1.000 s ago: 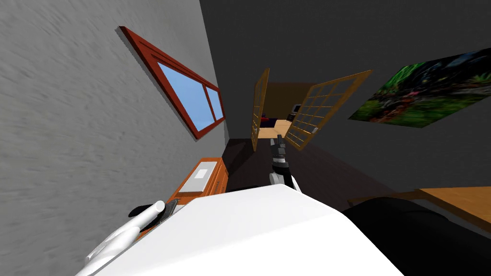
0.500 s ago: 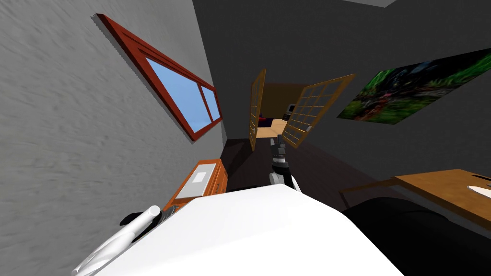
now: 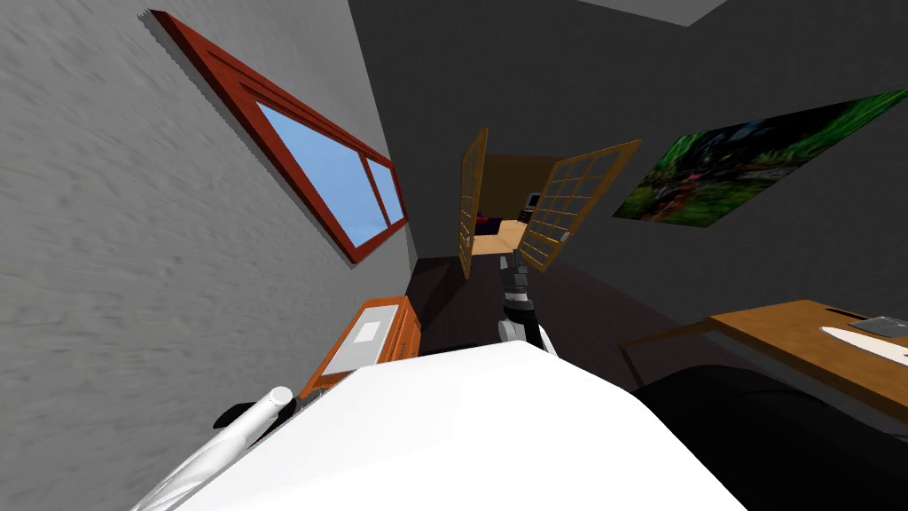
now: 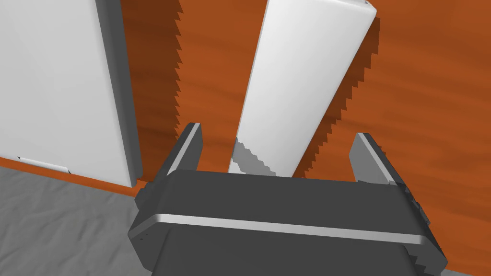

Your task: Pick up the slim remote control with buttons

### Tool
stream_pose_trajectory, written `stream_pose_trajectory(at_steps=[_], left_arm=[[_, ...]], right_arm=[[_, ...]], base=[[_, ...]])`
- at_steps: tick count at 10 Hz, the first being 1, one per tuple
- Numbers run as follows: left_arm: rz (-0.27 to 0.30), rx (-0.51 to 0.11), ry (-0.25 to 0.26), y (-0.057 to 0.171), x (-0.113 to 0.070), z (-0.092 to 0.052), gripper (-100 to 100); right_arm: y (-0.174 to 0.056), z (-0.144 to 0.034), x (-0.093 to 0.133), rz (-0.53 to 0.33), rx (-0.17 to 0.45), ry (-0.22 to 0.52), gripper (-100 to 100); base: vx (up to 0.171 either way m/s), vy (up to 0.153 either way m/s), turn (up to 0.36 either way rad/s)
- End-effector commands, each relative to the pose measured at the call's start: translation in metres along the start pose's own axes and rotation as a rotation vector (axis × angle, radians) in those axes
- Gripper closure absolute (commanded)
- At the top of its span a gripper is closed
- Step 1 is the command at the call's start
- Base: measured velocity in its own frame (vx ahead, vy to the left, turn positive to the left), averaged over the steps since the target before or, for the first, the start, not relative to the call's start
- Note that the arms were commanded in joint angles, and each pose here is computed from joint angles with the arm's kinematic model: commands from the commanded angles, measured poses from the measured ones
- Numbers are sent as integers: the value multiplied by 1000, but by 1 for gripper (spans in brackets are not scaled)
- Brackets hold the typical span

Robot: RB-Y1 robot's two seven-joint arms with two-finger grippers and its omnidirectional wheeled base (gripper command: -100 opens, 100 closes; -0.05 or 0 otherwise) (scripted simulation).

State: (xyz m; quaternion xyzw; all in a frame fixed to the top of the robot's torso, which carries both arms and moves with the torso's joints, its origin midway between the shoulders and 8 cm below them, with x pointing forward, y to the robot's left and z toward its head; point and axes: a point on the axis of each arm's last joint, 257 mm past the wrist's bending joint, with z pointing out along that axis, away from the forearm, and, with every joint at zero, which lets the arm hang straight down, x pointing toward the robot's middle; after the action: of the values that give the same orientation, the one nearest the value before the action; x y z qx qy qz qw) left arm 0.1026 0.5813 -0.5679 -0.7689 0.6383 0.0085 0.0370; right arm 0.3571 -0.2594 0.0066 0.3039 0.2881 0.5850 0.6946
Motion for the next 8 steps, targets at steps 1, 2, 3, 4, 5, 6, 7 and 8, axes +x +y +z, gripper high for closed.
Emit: stream_pose_trajectory(at_steps=[1,2,3,4,5,6,7,8], left_arm=[[-6,-9,12,4,2,1,-100],[-13,-21,27,10,5,2,-100],[-17,-29,38,14,8,3,-100],[-15,-23,30,11,6,3,-100],[-14,-25,32,12,7,3,0],[-16,-24,31,12,19,12,-100],[-16,-23,31,12,26,16,-100],[-17,-22,31,12,32,21,-100]], right_arm=[[0,0,0,0,0,0,0],[0,0,0,0,0,0,0],[0,0,0,0,0,0,0],[0,0,0,0,0,0,0],[0,0,0,0,0,0,0],[0,0,0,0,0,0,0],[0,0,0,0,0,0,0],[0,0,0,0,0,0,0]], base=[[5,36,-37],[4,33,-51],[4,47,-62],[2,24,-14],[0,0,0],[-9,40,-11],[-30,81,-16],[-22,91,-9]])
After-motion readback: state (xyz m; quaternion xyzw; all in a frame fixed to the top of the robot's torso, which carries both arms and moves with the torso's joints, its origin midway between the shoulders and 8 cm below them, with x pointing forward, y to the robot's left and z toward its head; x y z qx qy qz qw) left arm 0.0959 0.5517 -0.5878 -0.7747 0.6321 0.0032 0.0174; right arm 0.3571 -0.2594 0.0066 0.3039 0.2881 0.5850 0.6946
